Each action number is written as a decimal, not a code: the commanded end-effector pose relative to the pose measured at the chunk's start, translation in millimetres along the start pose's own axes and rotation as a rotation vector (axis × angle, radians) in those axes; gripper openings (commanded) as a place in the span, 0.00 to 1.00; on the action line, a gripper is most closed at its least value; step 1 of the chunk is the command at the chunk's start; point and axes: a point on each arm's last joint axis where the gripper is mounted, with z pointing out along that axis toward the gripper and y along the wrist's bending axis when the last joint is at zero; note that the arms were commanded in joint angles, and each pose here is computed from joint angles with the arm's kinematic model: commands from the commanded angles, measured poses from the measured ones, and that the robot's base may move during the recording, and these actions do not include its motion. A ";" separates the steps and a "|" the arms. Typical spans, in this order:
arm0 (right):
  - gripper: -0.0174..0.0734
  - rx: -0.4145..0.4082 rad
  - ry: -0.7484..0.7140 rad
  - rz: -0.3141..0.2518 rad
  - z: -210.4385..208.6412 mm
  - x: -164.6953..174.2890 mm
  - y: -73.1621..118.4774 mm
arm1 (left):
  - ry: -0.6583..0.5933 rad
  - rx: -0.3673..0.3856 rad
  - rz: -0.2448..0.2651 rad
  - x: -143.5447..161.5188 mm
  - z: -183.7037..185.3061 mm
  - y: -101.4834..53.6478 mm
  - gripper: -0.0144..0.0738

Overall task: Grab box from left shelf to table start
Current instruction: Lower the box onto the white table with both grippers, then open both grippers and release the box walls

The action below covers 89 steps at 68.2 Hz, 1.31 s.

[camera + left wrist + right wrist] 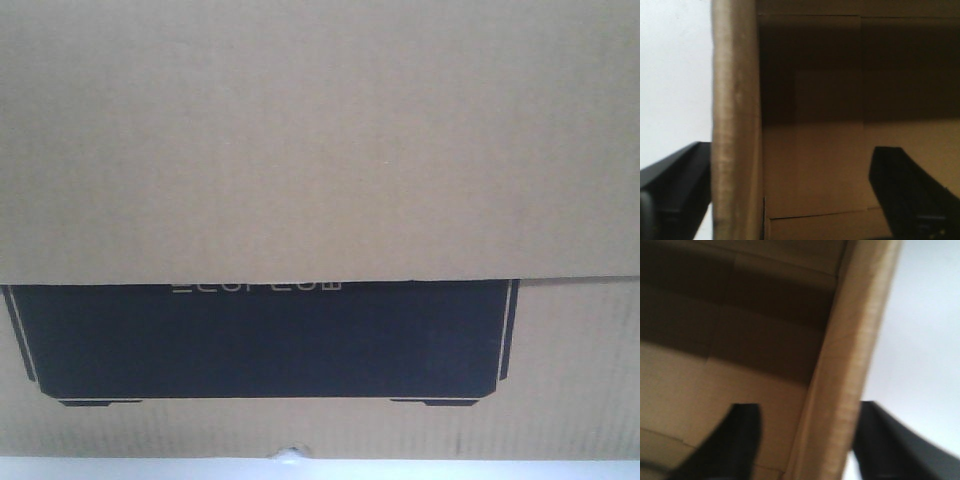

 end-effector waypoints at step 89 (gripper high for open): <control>0.26 0.060 -0.701 -0.063 -148.8 176.8 6.1 | -0.855 -0.039 0.114 171.3 -192.9 -14.6 0.05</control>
